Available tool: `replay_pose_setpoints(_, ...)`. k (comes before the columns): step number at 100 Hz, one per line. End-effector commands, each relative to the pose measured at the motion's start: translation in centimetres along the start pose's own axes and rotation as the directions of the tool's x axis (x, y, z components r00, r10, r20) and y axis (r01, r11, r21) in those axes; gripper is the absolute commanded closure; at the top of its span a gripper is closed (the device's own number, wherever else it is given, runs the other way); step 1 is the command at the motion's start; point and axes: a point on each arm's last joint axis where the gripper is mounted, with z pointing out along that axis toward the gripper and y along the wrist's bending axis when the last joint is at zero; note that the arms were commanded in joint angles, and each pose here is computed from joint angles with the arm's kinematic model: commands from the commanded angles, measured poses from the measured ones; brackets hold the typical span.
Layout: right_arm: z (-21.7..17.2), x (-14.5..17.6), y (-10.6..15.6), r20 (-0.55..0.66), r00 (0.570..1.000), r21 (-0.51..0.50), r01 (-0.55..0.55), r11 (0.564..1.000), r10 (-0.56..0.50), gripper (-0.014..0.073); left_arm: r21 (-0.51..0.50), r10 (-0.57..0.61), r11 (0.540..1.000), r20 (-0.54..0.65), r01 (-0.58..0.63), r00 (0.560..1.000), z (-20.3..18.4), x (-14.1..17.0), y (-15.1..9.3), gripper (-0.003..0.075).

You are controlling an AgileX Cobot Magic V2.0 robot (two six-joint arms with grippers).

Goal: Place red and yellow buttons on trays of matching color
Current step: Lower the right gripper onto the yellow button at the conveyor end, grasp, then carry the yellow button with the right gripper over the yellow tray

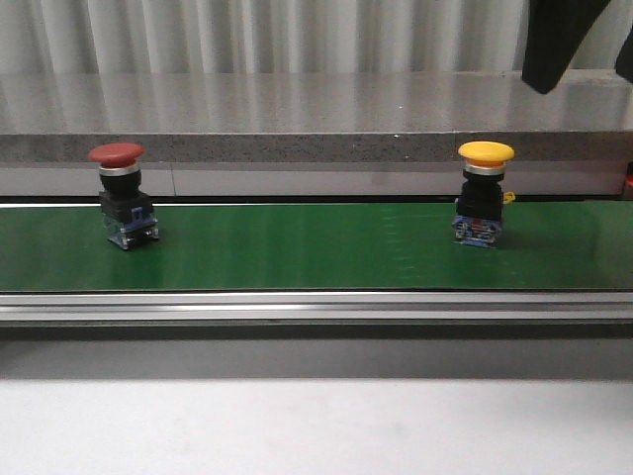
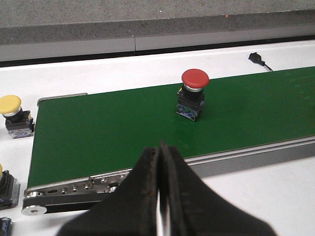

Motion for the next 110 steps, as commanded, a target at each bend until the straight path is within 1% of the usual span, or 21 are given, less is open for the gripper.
replay_pose_setpoints(1,-0.7,-1.3,0.2,0.009,1.0,-0.007,0.025,1.0,-0.025,0.0036,0.008,-0.003,1.0,0.09,0.002,0.996,-0.5,-1.4,-0.1,0.074)
replay_pose_setpoints(28,3.3,-3.7,0.2,-0.063,0.998,-0.001,0.021,1.0,-0.021,0.0036,0.008,-0.003,1.0,0.09,0.002,0.996,-0.5,-1.4,-0.1,0.074)
replay_pose_setpoints(43,5.2,-4.5,-1.2,-0.059,0.998,0.015,-0.016,1.0,0.017,0.0048,0.008,-0.003,1.0,0.09,0.002,0.996,-0.5,-1.4,-0.1,0.074)
replay_pose_setpoints(50,5.8,-4.6,-2.1,-0.068,0.997,0.025,-0.039,0.999,0.041,0.0117,0.008,-0.003,1.0,0.09,0.002,0.996,-0.5,-1.4,-0.1,0.074)
replay_pose_setpoints(59,6.4,-4.6,-2.9,-0.088,0.994,0.035,-0.06,0.998,0.063,0.025,0.008,-0.003,1.0,0.09,0.002,0.996,-0.5,-1.4,-0.1,0.074)
replay_pose_setpoints(65,6.4,-4.6,-3.2,-0.087,0.994,0.038,-0.068,0.997,0.071,0.0326,0.008,-0.003,1.0,0.09,0.002,0.996,-0.5,-1.4,-0.1,0.074)
replay_pose_setpoints(72,6.0,-4.6,-3.2,-0.078,0.994,0.038,-0.069,0.997,0.071,0.0366,0.008,-0.003,1.0,0.09,0.002,0.996,-0.5,-1.4,-0.1,0.074)
replay_pose_setpoints(84,4.6,-4.5,-3.2,-0.05,0.996,0.038,-0.067,0.997,0.069,0.037,0.008,-0.003,1.0,0.09,0.002,0.996,-0.5,-1.4,-0.1,0.074)
replay_pose_setpoints(96,2.8,-4.0,-3.7,-0.038,0.996,0.048,-0.081,0.996,0.083,0.037,0.008,-0.003,1.0,0.09,0.002,0.996,-0.5,-1.4,-0.1,0.074)
replay_pose_setpoints(110,0.9,-3.3,-5.3,-0.019,0.991,0.068,-0.134,0.989,0.136,0.037,0.008,-0.003,1.0,0.09,0.002,0.996,-0.5,-1.4,-0.1,0.074)
